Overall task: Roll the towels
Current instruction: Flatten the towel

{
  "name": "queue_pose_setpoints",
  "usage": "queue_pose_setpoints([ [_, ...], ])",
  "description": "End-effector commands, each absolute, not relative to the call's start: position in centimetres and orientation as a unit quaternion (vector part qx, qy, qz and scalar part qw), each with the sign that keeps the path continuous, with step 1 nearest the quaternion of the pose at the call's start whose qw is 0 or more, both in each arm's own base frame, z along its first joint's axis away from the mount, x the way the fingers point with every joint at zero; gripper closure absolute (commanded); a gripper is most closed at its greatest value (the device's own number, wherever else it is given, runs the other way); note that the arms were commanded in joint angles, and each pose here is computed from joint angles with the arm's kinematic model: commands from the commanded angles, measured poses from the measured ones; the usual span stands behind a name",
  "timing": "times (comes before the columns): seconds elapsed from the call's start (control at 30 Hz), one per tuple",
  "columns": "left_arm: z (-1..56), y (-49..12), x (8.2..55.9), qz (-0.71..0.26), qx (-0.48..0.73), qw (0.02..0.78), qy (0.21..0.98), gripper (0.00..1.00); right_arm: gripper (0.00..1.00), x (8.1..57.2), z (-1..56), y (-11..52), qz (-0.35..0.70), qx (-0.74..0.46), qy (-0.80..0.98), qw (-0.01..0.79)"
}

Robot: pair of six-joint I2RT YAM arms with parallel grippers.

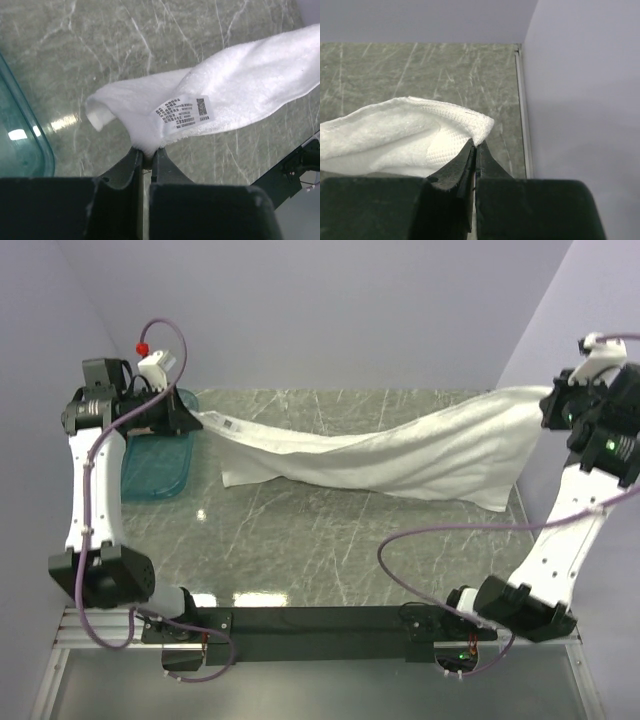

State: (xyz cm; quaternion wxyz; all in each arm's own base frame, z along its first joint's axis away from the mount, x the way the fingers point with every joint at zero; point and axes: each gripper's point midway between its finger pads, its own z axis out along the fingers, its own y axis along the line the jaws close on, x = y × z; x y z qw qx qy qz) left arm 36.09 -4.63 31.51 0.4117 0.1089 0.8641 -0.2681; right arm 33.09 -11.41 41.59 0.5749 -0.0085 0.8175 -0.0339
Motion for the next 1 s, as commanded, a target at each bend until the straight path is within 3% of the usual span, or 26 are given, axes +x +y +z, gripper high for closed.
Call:
queue_pose_setpoints([
  [0.0, 33.3, -4.9, 32.3, -0.252, 0.128, 0.444, 0.85, 1.0, 1.0, 28.3, 43.3, -10.5, -0.079, -0.015, 0.794, 0.602],
  [0.27, 35.8, -5.0, 27.5, -0.226, 0.114, 0.479, 0.841, 1.0, 1.0, 22.9, 43.6, -9.7, -0.15, -0.007, 0.779, 0.609],
  [0.43, 39.0, -4.6, 27.8, -0.208, 0.097, 0.522, 0.822, 1.0, 1.0, 23.1, 44.8, -9.8, -0.15, -0.01, 0.774, 0.615],
  [0.63, 35.8, -4.3, 31.9, -0.247, 0.06, 0.463, 0.849, 0.99, 1.0, 28.8, 41.6, -10.7, -0.058, -0.006, 0.812, 0.581],
  [0.8, 35.7, -5.1, 37.1, -0.233, 0.093, 0.477, 0.842, 0.99, 1.0, 36.2, 39.0, -8.7, -0.008, -0.032, 0.838, 0.544],
  [0.97, 35.8, -4.6, 44.6, -0.235, 0.071, 0.487, 0.839, 1.0, 1.0, 42.5, 42.9, -9.1, -0.005, -0.014, 0.813, 0.582],
])
